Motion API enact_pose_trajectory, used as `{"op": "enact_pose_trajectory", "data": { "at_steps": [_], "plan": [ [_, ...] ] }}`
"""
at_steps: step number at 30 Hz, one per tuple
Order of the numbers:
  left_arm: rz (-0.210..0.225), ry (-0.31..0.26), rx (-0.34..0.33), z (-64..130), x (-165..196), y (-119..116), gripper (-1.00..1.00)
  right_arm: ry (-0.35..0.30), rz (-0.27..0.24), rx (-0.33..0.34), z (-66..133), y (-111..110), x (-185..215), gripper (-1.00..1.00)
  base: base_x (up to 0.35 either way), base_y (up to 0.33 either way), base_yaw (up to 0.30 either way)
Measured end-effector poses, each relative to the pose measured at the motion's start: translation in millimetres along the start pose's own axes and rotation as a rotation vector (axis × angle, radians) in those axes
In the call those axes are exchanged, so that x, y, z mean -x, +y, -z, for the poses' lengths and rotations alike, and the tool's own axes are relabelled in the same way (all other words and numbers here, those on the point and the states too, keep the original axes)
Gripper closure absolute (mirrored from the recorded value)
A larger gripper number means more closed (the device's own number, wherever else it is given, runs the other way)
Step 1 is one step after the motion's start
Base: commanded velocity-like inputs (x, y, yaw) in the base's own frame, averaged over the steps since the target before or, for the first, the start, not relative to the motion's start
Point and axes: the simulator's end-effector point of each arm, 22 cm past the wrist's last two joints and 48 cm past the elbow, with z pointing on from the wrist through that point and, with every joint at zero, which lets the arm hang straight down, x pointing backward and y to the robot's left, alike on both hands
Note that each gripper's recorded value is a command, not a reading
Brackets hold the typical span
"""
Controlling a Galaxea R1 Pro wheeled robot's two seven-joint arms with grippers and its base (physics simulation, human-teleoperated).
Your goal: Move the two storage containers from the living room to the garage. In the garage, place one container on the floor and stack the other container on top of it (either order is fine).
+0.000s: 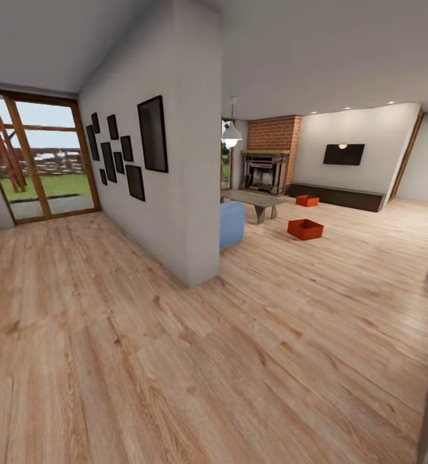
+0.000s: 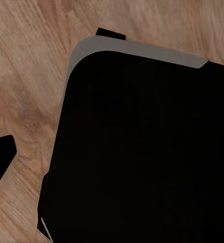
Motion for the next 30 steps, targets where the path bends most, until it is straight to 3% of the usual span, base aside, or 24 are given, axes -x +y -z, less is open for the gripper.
{"op": "enact_pose_trajectory", "data": {
  "at_steps": [24, 30],
  "plan": [
    [0.000, 0.002, 0.000, 0.0, -1.3, -0.1, -1.00, -0.002, -0.003, 0.000, 0.0, 0.7, 0.6, -1.00, 0.321, 0.000, -0.001],
    [-0.001, 0.002, 0.000, 0.0, -1.2, 0.2, -1.00, 0.001, -0.014, 0.003, 0.1, 4.8, 0.1, -1.00, 0.321, 0.000, -0.194]
  ]
}}
